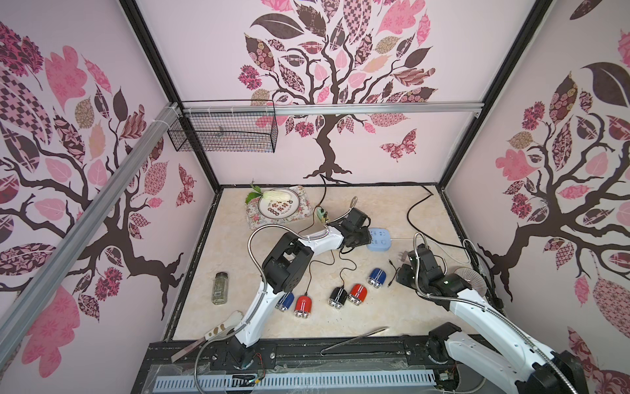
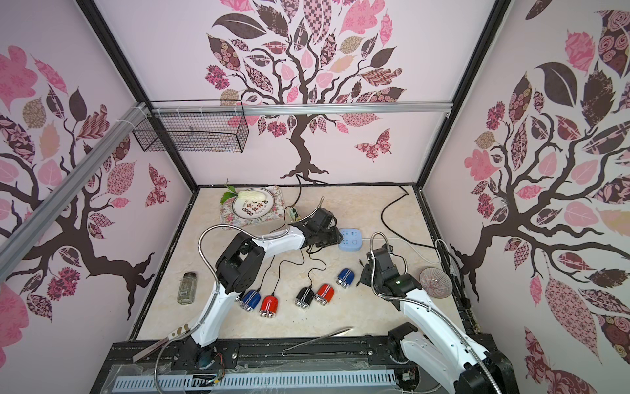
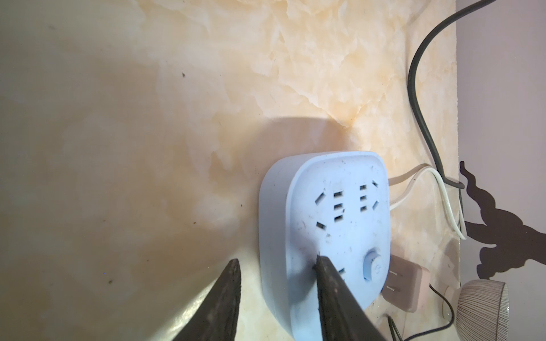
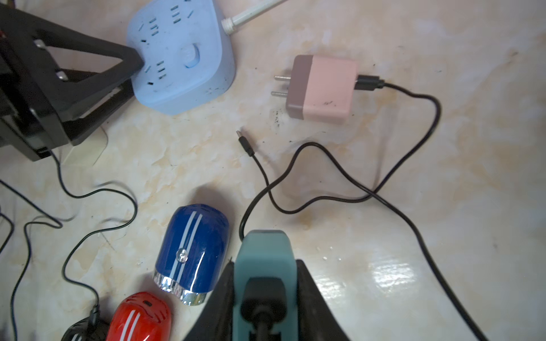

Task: Unplug the electric shaver
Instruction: Place the plug at the center of the board, then pick up the electric shaver from the center of the board, then remove the charging cable from the electric shaver.

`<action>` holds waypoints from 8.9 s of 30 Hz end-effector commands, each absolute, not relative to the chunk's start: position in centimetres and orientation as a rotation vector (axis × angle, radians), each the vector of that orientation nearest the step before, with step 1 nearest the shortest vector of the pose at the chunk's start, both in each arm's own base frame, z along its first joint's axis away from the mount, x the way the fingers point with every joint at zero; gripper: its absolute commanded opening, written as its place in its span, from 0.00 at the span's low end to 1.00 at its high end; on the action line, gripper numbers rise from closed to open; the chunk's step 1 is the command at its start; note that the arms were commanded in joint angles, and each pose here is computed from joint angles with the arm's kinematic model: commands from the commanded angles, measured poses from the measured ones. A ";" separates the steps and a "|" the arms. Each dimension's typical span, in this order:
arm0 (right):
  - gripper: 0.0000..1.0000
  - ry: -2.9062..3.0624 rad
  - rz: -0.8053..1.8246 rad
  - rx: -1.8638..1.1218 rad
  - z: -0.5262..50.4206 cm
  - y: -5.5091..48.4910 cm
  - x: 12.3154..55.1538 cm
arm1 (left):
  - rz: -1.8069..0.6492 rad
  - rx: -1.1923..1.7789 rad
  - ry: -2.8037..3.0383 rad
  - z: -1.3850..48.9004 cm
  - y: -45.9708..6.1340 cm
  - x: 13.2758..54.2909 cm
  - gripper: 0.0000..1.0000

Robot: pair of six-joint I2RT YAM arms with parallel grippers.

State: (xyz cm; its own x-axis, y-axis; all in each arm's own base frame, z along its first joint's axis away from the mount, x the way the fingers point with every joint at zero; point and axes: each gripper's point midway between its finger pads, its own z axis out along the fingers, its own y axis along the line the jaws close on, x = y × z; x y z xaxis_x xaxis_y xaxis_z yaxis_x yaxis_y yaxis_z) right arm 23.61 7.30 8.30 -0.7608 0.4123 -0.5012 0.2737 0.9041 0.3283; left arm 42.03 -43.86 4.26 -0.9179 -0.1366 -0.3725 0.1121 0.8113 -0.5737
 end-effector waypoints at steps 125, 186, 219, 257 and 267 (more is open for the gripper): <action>0.61 2.390 0.552 0.499 12.8 8.4 22.5 | -0.820 0.228 2.485 17.0 -45.2 40.1 0.62; 0.64 2.600 0.453 0.103 8.9 21.4 29.0 | -0.158 0.484 2.631 8.6 -29.7 22.0 0.83; 0.63 2.601 0.518 0.101 8.2 22.3 28.1 | 0.026 0.638 2.703 2.7 -30.3 18.2 0.78; 0.63 2.530 0.892 0.058 11.8 26.1 26.9 | -0.376 0.449 2.602 7.4 -29.0 20.8 0.15; 0.62 2.507 1.169 0.036 12.6 28.9 25.6 | -0.678 0.482 2.463 10.8 -30.8 20.0 0.15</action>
State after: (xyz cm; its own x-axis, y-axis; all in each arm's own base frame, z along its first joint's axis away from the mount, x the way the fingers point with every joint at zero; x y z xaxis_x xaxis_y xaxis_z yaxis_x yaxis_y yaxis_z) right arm 26.33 27.66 11.54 -0.9191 0.1815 -0.3498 -0.1178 0.7205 0.6834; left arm 19.89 -29.51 9.26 -0.8220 0.2215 -0.5246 0.4166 0.8621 -0.2887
